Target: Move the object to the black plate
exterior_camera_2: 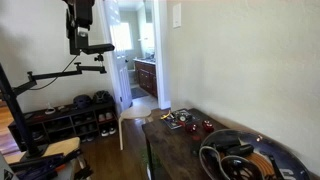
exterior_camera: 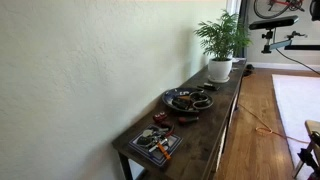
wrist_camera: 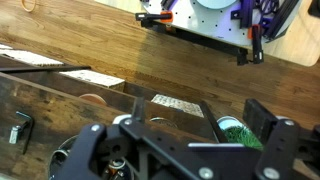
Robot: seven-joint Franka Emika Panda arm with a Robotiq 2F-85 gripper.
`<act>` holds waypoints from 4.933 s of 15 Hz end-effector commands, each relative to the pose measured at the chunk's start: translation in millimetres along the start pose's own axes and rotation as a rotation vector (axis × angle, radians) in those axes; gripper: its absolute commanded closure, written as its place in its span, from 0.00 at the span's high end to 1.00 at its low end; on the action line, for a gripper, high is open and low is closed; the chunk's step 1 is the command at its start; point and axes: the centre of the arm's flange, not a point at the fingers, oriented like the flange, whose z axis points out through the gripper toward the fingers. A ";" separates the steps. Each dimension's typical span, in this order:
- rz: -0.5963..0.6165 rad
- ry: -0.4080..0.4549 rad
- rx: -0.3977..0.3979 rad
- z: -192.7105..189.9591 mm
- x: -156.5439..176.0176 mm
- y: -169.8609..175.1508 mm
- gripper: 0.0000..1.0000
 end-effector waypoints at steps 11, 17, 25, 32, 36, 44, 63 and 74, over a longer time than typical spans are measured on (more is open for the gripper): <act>-0.002 -0.010 0.013 4.1 1.1 -0.5 1.00; -0.014 -0.001 0.022 10.1 6.7 -1.7 1.00; -0.055 0.043 0.041 41.7 59.8 15.3 1.00; -0.116 0.045 0.051 80.6 121.7 30.0 1.00; -0.136 0.038 0.052 88.2 146.7 31.0 1.00; -0.122 0.024 0.055 89.7 146.4 27.7 1.00; -0.331 0.209 -0.029 154.0 248.1 68.9 1.00; -0.412 0.173 -0.025 180.4 290.1 76.3 1.00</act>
